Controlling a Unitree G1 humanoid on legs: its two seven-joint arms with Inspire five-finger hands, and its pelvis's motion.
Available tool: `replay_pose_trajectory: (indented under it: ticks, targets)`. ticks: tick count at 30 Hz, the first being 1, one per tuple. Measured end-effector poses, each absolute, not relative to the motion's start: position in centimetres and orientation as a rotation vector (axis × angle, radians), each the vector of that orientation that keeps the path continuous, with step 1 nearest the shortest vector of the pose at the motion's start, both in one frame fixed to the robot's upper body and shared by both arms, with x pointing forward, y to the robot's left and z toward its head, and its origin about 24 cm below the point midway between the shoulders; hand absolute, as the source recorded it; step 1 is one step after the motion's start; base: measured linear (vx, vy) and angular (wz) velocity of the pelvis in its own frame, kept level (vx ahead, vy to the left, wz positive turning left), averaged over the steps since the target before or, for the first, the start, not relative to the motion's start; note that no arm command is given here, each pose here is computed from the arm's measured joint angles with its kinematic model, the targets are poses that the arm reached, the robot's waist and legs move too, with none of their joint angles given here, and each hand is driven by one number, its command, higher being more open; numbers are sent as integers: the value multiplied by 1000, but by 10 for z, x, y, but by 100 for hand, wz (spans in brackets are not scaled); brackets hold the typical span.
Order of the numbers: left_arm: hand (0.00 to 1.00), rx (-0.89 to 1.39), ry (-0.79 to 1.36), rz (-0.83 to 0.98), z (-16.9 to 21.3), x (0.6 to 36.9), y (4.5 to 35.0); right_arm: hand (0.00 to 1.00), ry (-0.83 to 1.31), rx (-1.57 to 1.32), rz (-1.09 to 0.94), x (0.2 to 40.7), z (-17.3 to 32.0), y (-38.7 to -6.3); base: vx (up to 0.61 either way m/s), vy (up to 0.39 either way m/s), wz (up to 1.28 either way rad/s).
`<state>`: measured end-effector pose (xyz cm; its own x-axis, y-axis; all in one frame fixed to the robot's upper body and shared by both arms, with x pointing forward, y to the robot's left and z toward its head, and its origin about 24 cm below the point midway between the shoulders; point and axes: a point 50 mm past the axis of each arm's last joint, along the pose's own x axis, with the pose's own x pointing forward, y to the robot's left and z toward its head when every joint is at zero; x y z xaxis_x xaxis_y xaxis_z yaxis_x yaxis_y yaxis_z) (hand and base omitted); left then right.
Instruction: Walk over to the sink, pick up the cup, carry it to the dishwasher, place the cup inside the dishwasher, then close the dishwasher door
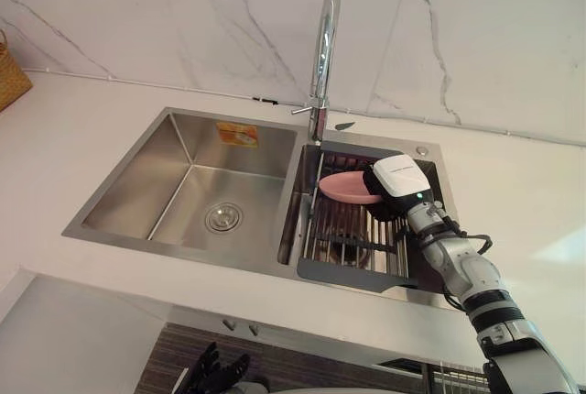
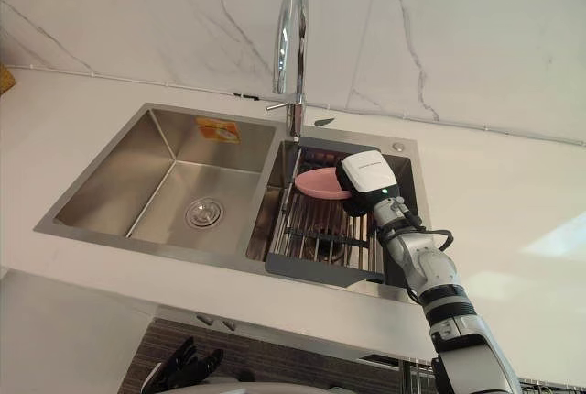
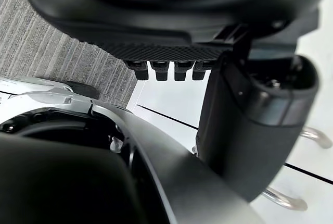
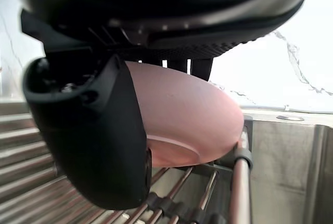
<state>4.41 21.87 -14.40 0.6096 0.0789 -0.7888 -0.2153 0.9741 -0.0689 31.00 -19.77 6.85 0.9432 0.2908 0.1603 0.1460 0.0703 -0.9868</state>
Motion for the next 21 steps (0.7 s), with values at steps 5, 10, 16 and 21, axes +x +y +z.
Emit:
replay_pose_trajectory:
  ticks: [5, 10, 16, 21]
  targets:
    - [100, -161, 906, 174, -144, 42, 220, 0, -522, -1386, 37, 298, 96, -181, -17, -6, -10]
    - [100, -160, 904, 177, -145, 41, 219, 0, -604, -1307, -53, 281, 109, -182, -47, -8, -11]
    - [100, -158, 906, 187, -146, 37, 219, 0, -651, -1272, -178, 254, 110, -195, -59, -12, -15]
    - [100, -159, 923, 198, -148, 32, 220, 0, -677, -1237, -275, 233, 110, -203, -55, -30, -17]
